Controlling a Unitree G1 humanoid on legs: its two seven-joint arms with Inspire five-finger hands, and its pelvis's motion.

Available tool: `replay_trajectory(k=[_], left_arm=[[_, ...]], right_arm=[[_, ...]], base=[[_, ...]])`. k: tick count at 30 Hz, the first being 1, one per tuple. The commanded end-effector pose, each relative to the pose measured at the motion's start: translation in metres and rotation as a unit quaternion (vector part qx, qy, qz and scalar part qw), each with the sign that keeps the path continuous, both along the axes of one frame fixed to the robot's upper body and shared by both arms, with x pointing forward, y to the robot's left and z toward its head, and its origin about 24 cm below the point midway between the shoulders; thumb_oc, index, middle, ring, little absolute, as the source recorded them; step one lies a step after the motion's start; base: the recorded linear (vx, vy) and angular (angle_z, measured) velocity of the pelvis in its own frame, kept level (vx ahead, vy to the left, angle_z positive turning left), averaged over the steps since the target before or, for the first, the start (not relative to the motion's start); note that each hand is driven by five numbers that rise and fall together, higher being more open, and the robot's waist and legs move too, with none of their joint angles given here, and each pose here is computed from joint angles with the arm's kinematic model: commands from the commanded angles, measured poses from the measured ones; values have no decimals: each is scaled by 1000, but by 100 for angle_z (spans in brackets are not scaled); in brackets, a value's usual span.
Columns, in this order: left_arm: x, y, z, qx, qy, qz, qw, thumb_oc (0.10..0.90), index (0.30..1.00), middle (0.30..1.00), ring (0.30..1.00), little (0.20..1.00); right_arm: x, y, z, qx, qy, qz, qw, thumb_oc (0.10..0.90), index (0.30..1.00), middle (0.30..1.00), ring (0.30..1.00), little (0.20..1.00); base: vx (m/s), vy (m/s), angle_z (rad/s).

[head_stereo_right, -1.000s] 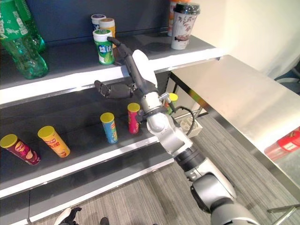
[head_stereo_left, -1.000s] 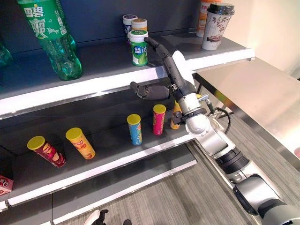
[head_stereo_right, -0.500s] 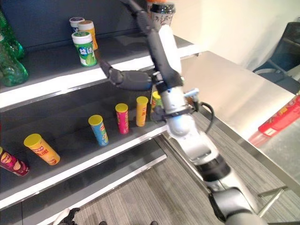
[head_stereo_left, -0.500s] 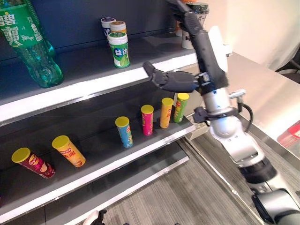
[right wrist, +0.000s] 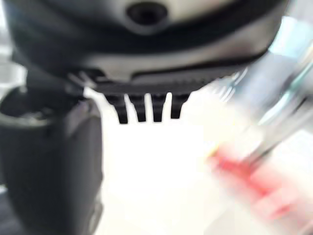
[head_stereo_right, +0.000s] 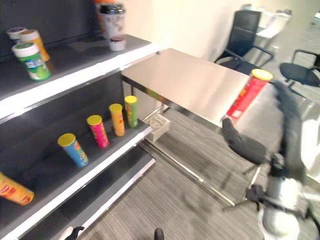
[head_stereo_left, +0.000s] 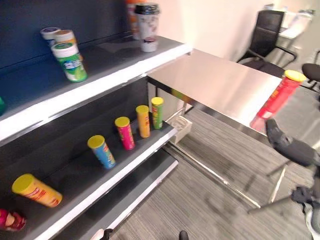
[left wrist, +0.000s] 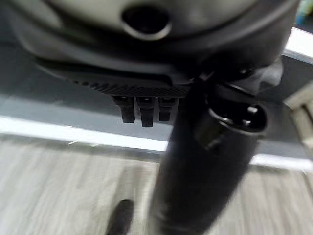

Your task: Put the goods on the table back onto the shelves and tidy them up.

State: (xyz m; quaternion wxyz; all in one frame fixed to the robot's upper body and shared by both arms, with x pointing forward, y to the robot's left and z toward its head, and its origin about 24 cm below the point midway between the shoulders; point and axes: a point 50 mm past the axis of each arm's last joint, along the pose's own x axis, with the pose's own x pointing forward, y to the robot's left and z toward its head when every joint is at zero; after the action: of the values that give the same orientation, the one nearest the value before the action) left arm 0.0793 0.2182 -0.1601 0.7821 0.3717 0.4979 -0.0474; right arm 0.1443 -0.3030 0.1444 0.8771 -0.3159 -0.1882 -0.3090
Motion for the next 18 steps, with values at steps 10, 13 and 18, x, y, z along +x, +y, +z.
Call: replay_trajectory(k=[10, 13, 18], left_arm=[[126, -6, 52, -7, -185, -99, 978, 800, 900, 900, 900, 900], [121, 2, 51, -9, -174, -92, 980, 800, 900, 900, 900, 900], [106, 7, 41, -6, -142, -74, 987, 800, 900, 900, 900, 900]], right_arm=[[13, -6, 75, -8, -279, -34, 960, 800, 900, 900, 900, 900], [31, -3, 50, 52, -204, 17, 977, 800, 900, 900, 900, 900], [25, -8, 19, 109, -121, 28, 986, 800, 900, 900, 900, 900]], base=[[-145, -47, -106], [-93, -192, -208], [1, -170, -40]])
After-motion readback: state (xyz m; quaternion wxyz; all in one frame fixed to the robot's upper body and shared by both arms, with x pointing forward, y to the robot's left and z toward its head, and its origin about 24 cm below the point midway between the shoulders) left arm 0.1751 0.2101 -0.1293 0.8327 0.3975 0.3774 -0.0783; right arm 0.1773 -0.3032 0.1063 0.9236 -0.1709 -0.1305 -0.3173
